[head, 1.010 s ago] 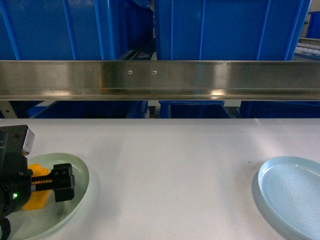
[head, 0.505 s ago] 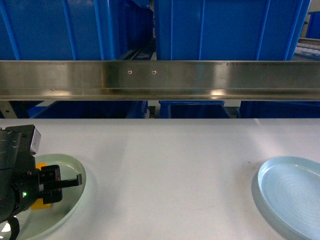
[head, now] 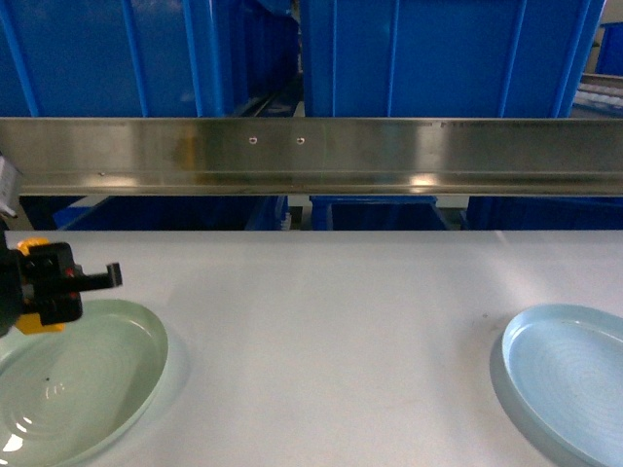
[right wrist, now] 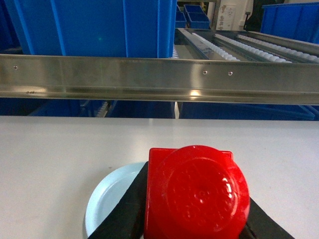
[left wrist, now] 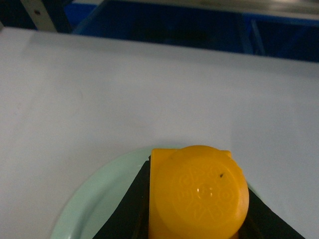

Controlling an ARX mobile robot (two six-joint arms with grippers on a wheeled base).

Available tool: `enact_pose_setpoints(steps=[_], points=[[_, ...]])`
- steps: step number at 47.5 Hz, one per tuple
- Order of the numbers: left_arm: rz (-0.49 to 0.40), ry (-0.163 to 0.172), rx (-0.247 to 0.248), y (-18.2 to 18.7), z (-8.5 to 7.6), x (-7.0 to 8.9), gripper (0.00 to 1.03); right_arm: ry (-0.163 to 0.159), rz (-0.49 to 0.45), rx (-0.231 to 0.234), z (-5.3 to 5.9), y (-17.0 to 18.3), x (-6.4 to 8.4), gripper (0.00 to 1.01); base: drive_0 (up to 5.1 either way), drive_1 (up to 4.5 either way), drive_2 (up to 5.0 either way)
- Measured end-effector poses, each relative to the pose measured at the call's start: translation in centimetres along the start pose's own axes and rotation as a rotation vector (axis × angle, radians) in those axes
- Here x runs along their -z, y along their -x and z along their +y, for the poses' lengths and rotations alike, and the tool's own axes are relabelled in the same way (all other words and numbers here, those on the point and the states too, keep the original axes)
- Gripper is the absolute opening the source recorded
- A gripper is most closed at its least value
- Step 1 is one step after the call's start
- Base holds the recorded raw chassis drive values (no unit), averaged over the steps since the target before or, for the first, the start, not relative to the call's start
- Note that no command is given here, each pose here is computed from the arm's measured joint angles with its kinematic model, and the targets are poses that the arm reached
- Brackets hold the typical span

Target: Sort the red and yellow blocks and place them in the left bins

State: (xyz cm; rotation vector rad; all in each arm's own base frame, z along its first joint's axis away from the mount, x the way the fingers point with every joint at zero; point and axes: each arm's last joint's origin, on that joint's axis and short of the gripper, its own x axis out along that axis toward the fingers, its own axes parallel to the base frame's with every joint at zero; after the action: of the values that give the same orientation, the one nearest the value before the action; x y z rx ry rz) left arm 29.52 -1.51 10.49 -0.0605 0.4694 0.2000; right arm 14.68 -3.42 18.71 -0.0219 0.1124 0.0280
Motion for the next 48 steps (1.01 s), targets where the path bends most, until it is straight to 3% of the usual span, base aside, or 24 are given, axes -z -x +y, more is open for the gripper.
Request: enact_pose_setpoints(steps=[10, 25, 36, 48], points=[[-0.054, 0.014, 0.017, 4.2, 1.5, -2.2, 0.27, 0.0, 0.0, 0.0, 0.0, 0.0, 0.0, 0.28, 0.0, 0.0, 0.0], [-0.131, -0.001, 0.085, 9.3, 2.2, -4.2, 0.27, 0.0, 0.0, 0.0, 0.0, 0.0, 0.0, 0.28, 0.0, 0.0, 0.0], [-0.133, -0.029, 0.107, 11.9, 2.4, -4.6, 0.27, 0.0, 0.0, 0.0, 0.0, 0.0, 0.0, 0.28, 0.0, 0.0, 0.0], [-0.184, -0.03, 0.123, 13.4, 2.4, -5.8, 0.27, 0.0, 0.0, 0.0, 0.0, 0.0, 0.0, 0.28, 0.0, 0.0, 0.0]])
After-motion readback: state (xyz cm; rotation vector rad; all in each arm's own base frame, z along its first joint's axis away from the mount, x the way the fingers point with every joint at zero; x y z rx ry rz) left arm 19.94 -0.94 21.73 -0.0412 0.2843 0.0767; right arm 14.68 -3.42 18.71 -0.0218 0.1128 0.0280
